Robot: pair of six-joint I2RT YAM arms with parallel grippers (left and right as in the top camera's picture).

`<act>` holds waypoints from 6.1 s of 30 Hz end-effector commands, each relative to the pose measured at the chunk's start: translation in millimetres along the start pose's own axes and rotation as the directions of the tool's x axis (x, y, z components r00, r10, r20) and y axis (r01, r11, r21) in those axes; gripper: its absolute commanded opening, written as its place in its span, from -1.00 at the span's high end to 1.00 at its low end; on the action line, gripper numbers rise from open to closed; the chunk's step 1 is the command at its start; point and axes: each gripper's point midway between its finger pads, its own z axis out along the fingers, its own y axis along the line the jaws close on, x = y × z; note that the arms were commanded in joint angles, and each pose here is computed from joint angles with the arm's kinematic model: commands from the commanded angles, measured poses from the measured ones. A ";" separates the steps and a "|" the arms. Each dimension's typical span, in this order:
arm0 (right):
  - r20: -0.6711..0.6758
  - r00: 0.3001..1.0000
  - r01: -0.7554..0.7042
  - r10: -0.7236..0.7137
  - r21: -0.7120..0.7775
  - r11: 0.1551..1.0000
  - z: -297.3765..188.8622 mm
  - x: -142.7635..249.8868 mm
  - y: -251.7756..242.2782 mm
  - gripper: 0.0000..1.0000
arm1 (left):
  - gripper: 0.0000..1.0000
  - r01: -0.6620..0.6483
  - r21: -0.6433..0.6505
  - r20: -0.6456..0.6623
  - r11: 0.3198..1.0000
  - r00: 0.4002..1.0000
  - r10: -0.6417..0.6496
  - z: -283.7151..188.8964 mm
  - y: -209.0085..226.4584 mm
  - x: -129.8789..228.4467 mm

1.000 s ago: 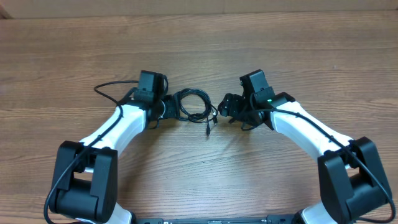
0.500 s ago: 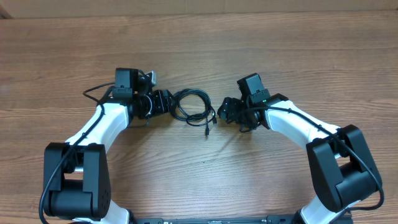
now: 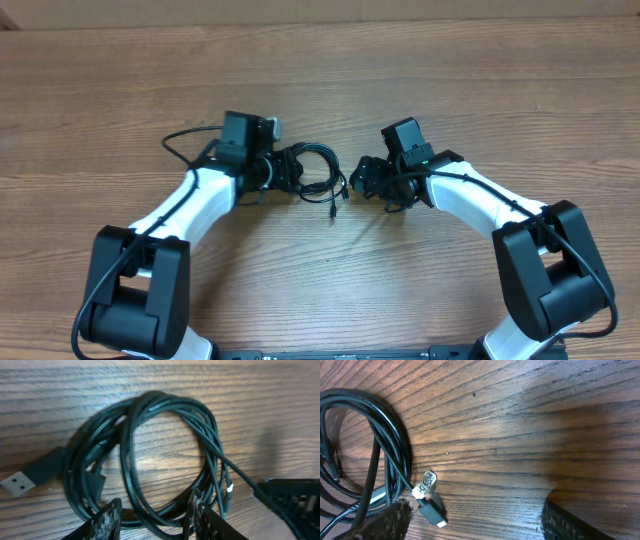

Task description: Untangle cables

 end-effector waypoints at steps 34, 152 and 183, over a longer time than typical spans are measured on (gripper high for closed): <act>-0.054 0.999 -0.001 -0.003 -0.070 0.998 3.0 11.0 10.8 -0.64 | 0.32 -0.209 -0.250 -0.010 0.945 0.977 0.213 3.0 25.1 0.1; -0.015 0.991 0.136 -0.136 0.257 0.957 -10.5 21.6 -6.9 0.28 | 0.91 -0.482 0.338 -0.109 0.808 0.833 0.542 25.2 -61.8 23.6; -0.022 0.977 0.206 -0.210 0.310 0.928 -10.1 18.2 -18.1 0.29 | 0.92 -0.427 0.372 -0.115 0.824 0.860 0.497 23.1 -69.4 24.7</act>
